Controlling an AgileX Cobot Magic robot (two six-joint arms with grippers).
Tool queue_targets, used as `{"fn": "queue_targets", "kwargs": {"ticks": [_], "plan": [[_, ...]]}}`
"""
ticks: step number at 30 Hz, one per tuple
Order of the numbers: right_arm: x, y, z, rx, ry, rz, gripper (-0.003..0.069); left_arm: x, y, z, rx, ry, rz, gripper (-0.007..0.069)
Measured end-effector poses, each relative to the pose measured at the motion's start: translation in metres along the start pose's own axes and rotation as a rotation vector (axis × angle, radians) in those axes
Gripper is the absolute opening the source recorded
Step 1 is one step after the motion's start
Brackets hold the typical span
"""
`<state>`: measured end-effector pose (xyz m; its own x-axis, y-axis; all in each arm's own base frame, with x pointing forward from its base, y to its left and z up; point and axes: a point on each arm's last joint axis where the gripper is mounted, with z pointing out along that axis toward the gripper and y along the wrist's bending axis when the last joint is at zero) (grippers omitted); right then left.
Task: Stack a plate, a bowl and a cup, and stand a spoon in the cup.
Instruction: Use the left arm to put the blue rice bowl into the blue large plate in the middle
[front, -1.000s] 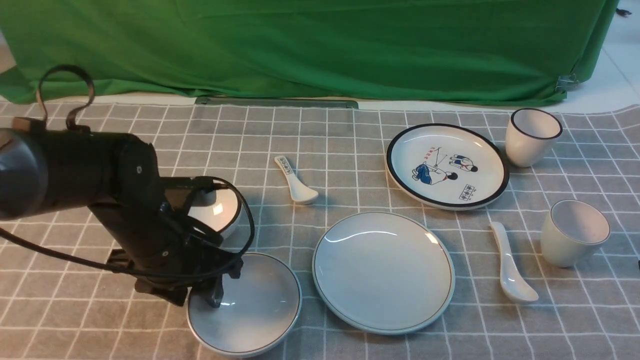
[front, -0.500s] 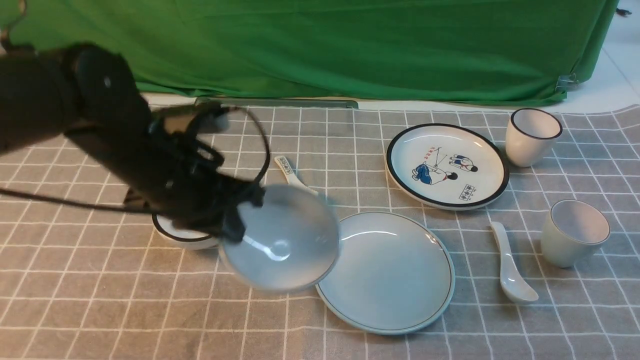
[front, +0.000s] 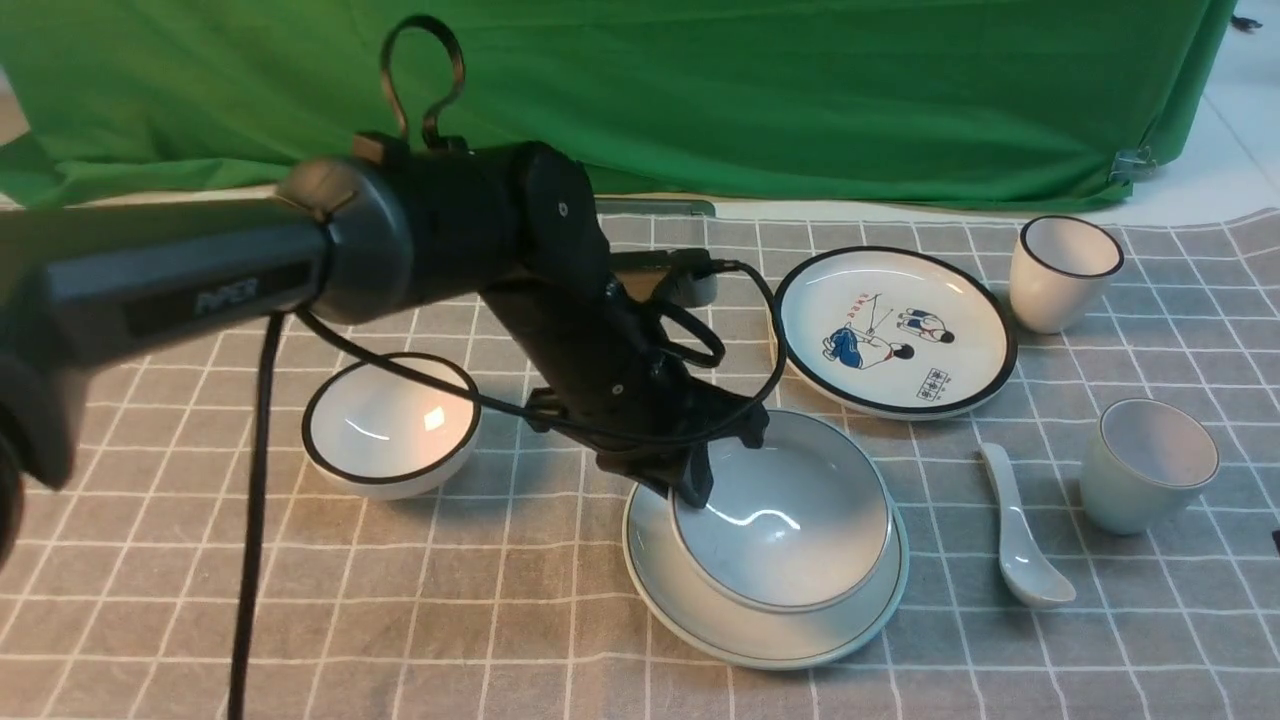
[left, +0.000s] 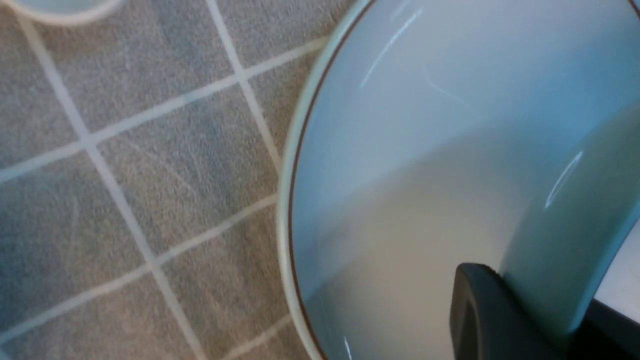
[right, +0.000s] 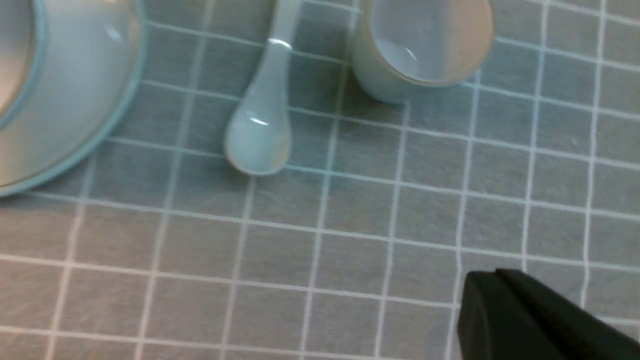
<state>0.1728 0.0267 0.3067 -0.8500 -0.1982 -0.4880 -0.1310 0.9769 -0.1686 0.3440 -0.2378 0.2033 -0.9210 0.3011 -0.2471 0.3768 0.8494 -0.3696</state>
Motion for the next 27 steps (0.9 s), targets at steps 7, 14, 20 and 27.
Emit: {"fn": "queue_targets", "kwargs": {"ticks": [7, 14, 20, 27], "plan": [[-0.004, -0.02, 0.009, -0.064, 0.073, 0.081, 0.0017, -0.001, 0.008, 0.019, -0.02, 0.028, -0.005, 0.0028], [-0.006, -0.022, 0.014, -0.107, 0.09, 0.096, 0.0017, -0.001, 0.009, 0.022, -0.018, 0.031, -0.01, 0.0029], [-0.021, -0.025, 0.023, -0.102, 0.08, 0.101, 0.0017, -0.002, 0.01, 0.022, -0.033, 0.017, 0.003, 0.0121], [-0.059, -0.057, 0.051, -0.083, 0.145, 0.216, 0.0025, -0.011, 0.001, 0.005, -0.031, 0.0, 0.039, 0.0406]]}}
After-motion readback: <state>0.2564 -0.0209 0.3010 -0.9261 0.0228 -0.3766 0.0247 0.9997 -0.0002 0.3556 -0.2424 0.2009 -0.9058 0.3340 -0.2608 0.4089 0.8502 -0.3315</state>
